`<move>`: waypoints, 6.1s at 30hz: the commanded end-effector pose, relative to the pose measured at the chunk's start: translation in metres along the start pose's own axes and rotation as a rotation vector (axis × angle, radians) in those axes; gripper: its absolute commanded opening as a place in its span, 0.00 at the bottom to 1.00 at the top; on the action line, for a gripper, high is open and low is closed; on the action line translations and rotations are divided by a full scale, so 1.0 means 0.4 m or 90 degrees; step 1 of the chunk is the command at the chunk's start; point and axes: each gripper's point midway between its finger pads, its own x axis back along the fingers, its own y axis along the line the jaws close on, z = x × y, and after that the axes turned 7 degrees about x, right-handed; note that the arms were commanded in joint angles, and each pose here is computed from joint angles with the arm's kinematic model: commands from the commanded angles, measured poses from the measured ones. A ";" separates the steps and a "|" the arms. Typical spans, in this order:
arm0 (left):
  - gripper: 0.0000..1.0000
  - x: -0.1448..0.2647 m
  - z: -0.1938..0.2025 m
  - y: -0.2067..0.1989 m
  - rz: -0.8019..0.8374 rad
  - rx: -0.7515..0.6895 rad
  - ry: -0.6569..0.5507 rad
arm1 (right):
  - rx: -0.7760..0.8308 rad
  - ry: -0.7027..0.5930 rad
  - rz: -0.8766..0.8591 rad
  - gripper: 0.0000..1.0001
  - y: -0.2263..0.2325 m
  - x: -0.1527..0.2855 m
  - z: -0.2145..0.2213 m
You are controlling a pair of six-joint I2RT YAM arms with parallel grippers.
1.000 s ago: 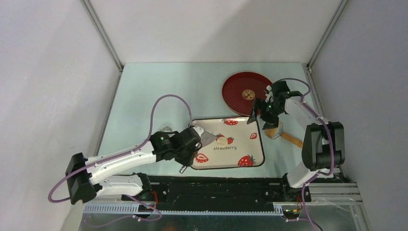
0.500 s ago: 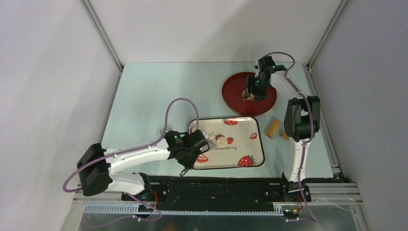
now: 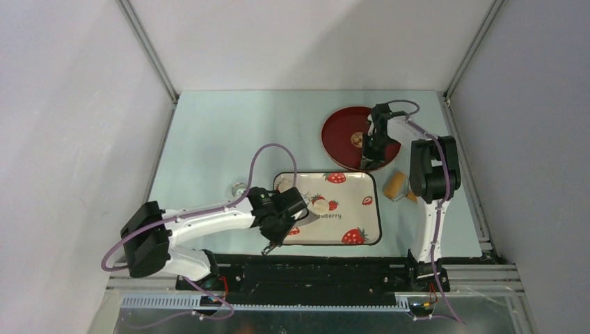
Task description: Roll out the dumpling wrappers from the dough
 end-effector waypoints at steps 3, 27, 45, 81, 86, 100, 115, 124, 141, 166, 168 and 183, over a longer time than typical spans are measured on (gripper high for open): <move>0.00 0.016 -0.032 -0.041 0.031 -0.048 -0.009 | 0.002 0.041 -0.001 0.25 0.002 0.016 0.089; 0.00 0.042 -0.005 -0.018 0.030 -0.073 -0.021 | -0.079 -0.077 -0.056 0.62 0.008 0.250 0.244; 0.00 0.007 0.032 -0.027 0.025 -0.079 0.041 | -0.162 0.053 -0.094 0.48 -0.039 0.070 0.427; 0.00 -0.036 -0.022 -0.010 0.018 -0.065 0.084 | -0.139 0.065 -0.118 0.00 -0.041 0.046 0.425; 0.00 -0.048 -0.031 -0.014 0.016 -0.077 0.094 | -0.138 0.067 -0.118 0.00 -0.039 0.047 0.427; 0.00 -0.046 -0.118 -0.034 0.003 -0.073 0.063 | -0.129 0.072 -0.119 0.00 -0.033 0.047 0.433; 0.00 -0.059 -0.173 -0.057 0.006 -0.044 0.055 | -0.119 0.083 -0.105 0.00 -0.029 0.042 0.446; 0.00 -0.071 -0.186 -0.065 0.013 -0.018 0.054 | -0.116 0.083 -0.102 0.00 -0.028 0.042 0.446; 0.00 -0.047 -0.003 0.029 -0.010 0.006 0.116 | -0.115 0.083 -0.104 0.00 -0.027 0.043 0.446; 0.00 -0.084 -0.089 -0.004 -0.017 -0.047 0.140 | -0.115 0.079 -0.117 0.00 -0.021 0.047 0.442; 0.00 -0.086 -0.098 -0.008 -0.013 -0.047 0.139 | -0.116 0.078 -0.119 0.00 -0.020 0.048 0.441; 0.00 -0.092 -0.160 -0.036 0.013 -0.046 0.131 | -0.115 0.078 -0.124 0.00 -0.017 0.048 0.441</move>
